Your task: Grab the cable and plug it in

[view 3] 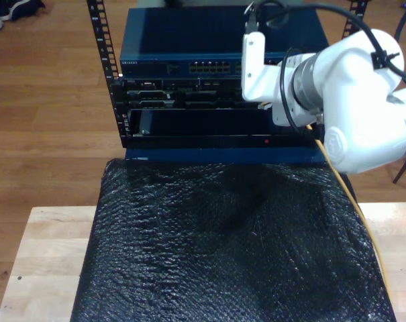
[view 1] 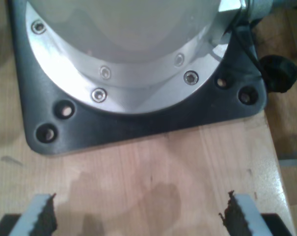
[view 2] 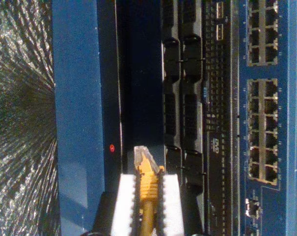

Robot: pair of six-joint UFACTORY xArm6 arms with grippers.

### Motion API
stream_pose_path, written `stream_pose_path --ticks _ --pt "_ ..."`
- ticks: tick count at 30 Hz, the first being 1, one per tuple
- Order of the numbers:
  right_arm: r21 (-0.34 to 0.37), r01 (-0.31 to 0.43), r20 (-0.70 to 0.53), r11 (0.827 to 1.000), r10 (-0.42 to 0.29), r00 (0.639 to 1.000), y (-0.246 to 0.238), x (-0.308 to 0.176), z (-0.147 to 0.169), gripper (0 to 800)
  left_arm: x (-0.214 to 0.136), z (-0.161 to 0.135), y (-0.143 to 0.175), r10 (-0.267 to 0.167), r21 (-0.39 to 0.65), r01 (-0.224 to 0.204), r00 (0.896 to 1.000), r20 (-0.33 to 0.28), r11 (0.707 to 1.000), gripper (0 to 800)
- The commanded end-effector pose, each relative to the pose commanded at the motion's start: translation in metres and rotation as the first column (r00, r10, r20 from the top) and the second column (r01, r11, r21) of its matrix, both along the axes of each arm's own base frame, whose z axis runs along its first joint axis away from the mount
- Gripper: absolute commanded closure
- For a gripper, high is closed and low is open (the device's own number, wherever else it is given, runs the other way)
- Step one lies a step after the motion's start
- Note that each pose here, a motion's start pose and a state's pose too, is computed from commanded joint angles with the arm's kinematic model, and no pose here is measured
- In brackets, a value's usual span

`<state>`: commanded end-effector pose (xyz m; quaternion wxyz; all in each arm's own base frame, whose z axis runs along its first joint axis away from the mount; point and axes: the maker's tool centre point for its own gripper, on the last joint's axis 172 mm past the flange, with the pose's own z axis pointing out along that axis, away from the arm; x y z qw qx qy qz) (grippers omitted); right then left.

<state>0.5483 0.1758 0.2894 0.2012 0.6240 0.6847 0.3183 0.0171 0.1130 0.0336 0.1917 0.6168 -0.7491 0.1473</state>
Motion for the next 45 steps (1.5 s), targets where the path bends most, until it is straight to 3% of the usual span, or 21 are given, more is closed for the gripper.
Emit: stream_pose_path --ticks 12,23,28,31,45 --pt "-0.042 -0.104 0.171 0.994 0.109 0.979 0.018 0.015 0.023 800 0.0 0.0 0.0 0.0 0.0 0.0 1.0 0.0 1.0 0" --pt "-0.106 -0.168 0.189 0.98 0.186 0.964 0.023 0.015 0.009 800 0.0 0.0 0.0 0.0 0.0 0.0 1.0 0.0 1.0 0" --pt "-0.132 -0.201 0.257 0.971 0.229 0.939 0.029 0.019 0.023 800 0.0 0.0 0.0 0.0 0.0 0.0 1.0 0.0 1.0 0" --pt "-0.137 -0.206 0.245 0.969 0.235 0.941 0.03 0.024 0.009 800 0.0 0.0 0.0 0.0 0.0 0.0 1.0 0.0 1.0 0" --pt "-0.08 -0.202 0.409 0.976 0.217 0.886 0.034 0.041 0.03 800 0.0 0.0 0.0 0.0 0.0 0.0 1.0 0.0 1.0 0"
